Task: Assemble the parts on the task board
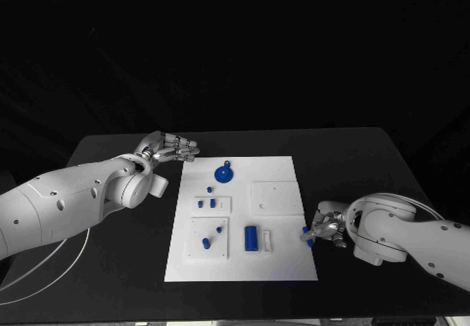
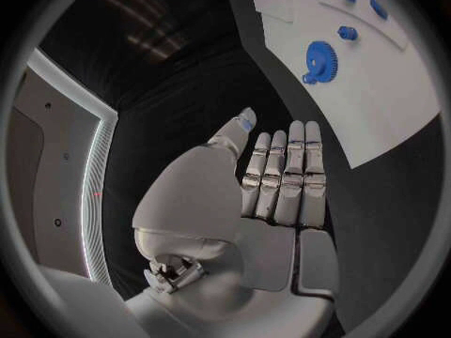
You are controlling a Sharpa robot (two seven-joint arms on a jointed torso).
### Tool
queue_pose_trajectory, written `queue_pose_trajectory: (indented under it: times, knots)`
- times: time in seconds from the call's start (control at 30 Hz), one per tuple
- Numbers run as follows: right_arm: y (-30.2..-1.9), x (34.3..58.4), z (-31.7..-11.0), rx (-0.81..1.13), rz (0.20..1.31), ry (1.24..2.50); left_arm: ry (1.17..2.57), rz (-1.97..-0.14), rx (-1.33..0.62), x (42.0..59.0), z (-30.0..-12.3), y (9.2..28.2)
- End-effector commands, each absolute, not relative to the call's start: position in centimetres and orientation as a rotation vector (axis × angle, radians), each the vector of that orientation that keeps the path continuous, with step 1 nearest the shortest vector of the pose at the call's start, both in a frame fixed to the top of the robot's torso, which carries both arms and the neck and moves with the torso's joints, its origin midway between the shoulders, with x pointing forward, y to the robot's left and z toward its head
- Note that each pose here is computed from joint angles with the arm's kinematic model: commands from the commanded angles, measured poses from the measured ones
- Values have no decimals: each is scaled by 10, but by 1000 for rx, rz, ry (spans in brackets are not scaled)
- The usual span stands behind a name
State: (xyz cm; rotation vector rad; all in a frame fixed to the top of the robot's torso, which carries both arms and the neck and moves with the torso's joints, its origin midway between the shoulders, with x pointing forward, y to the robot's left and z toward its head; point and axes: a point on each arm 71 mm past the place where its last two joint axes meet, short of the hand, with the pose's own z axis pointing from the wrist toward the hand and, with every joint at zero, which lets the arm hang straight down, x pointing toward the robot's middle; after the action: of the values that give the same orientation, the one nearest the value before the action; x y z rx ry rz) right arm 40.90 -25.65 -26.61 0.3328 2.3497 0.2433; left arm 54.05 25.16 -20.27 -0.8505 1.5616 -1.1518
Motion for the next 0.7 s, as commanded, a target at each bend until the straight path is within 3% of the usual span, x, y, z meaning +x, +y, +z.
queue_pose_trajectory:
  times: [0.03, 0.33, 0.7]
  knots:
    - [-261, 408, -271, 367, 223, 2351, 1564, -1173, -847, 540, -202, 250]
    - [-268, 409, -266, 400, 243, 2319, 1566, -1172, -848, 540, -202, 250]
    - [-253, 411, -236, 415, 359, 2262, 1566, -1173, -847, 540, -202, 250]
